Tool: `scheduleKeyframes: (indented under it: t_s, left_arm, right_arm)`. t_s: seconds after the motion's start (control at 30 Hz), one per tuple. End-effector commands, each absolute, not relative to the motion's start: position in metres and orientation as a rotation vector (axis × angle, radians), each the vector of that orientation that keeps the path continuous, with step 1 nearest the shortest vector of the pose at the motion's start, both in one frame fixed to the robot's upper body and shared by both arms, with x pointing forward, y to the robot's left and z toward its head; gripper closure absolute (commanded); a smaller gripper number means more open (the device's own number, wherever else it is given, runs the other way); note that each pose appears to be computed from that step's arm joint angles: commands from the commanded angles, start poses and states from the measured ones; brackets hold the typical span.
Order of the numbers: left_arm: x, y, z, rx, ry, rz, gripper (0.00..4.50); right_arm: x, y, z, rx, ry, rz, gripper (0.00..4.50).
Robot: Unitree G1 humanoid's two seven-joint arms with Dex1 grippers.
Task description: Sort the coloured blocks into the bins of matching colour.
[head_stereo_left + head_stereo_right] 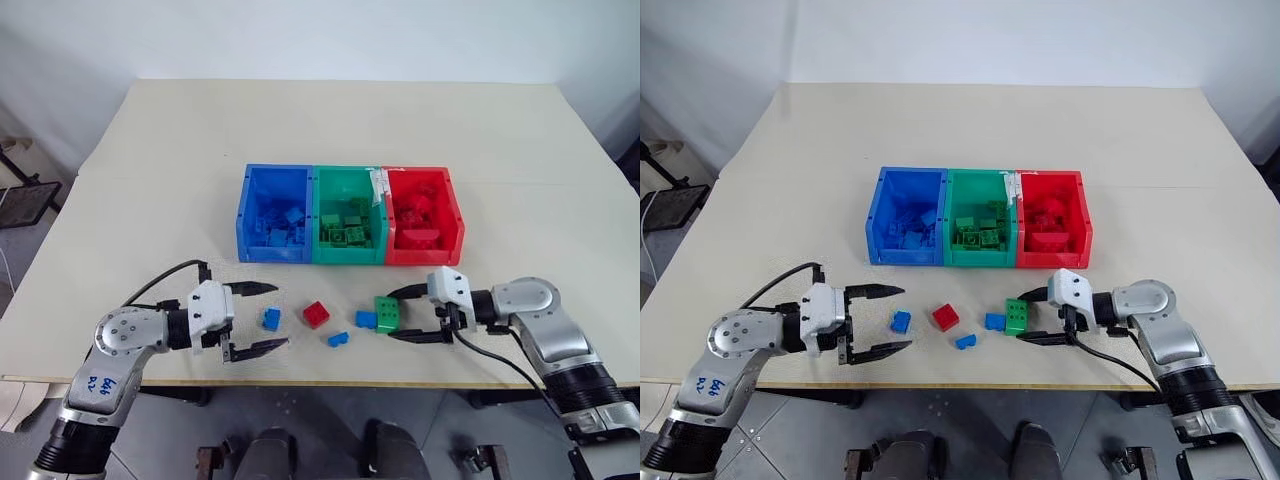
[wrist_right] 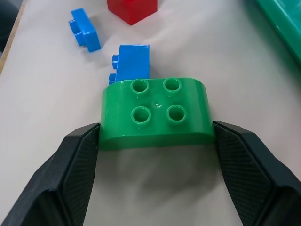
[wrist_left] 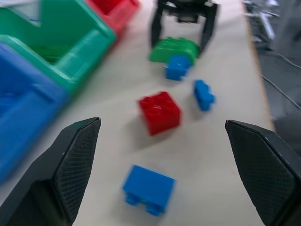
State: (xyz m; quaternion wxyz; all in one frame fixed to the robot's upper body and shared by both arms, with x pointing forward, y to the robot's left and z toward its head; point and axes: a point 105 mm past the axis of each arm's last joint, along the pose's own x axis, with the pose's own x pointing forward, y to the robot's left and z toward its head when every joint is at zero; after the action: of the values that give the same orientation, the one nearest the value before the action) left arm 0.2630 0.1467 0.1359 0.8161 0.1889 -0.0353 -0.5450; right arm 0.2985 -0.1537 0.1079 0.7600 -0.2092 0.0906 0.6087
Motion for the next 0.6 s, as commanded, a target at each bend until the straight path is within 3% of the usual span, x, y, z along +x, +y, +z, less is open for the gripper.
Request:
scheduleKeyframes:
  t_s: [0.03, 0.23, 0.5, 0.6]
  left_arm:
    - [0.267, 0.163, 0.153, 0.357, -0.147, -1.041, 0.00]
    - [0.263, 0.179, 0.151, 0.321, -0.136, -0.938, 0.00]
    - [0.257, 0.181, 0.164, 0.256, -0.180, -0.866, 0.00]
    - [0.256, 0.181, 0.165, 0.256, -0.168, -0.863, 0.00]
  right_arm:
    - [0.303, -0.158, 0.158, -0.420, 0.064, 1.251, 1.17]
    - [0.329, -0.132, 0.222, -0.275, -0.097, 1.131, 1.17]
    - [0.396, -0.102, 0.225, -0.363, -0.045, 0.959, 1.17]
    - [0.399, -0.093, 0.231, -0.339, -0.070, 0.983, 0.13]
